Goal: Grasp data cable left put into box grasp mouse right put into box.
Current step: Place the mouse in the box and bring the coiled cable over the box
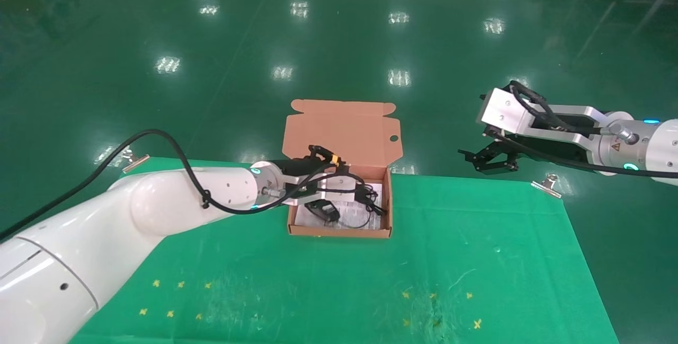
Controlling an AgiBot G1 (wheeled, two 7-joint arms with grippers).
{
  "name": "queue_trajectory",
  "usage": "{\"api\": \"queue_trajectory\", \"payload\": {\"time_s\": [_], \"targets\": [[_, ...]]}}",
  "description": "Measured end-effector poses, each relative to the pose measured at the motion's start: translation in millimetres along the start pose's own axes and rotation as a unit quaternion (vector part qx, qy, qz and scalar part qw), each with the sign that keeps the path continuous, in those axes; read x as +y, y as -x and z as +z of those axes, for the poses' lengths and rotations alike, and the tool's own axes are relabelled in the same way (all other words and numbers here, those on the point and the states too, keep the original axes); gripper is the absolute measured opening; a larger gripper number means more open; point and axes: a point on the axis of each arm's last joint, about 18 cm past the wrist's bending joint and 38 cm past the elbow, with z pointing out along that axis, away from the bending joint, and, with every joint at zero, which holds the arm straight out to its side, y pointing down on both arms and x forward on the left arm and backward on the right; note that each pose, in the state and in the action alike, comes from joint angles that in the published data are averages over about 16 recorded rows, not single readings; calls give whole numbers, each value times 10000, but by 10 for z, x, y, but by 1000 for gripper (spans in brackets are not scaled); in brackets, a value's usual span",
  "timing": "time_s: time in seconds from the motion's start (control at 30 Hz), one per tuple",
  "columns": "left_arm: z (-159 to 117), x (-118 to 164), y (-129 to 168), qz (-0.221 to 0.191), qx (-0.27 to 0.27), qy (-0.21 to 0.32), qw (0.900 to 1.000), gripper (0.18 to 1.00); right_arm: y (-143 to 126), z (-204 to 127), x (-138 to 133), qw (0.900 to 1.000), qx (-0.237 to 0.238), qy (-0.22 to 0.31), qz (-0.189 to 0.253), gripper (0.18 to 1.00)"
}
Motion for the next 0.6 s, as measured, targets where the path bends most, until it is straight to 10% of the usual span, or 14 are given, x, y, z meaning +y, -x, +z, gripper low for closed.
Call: {"api": "queue_trajectory", "payload": {"time_s": [0.37, 0.6], "targets": [[-259, 224, 801, -56, -962, 312, 9949, 600, -356, -195, -216, 9987, 366, -193, -295, 1001], [-391, 357, 785, -740, -933, 129, 9928, 770, -265, -250, -246, 9992, 113, -359, -126, 1001]]}}
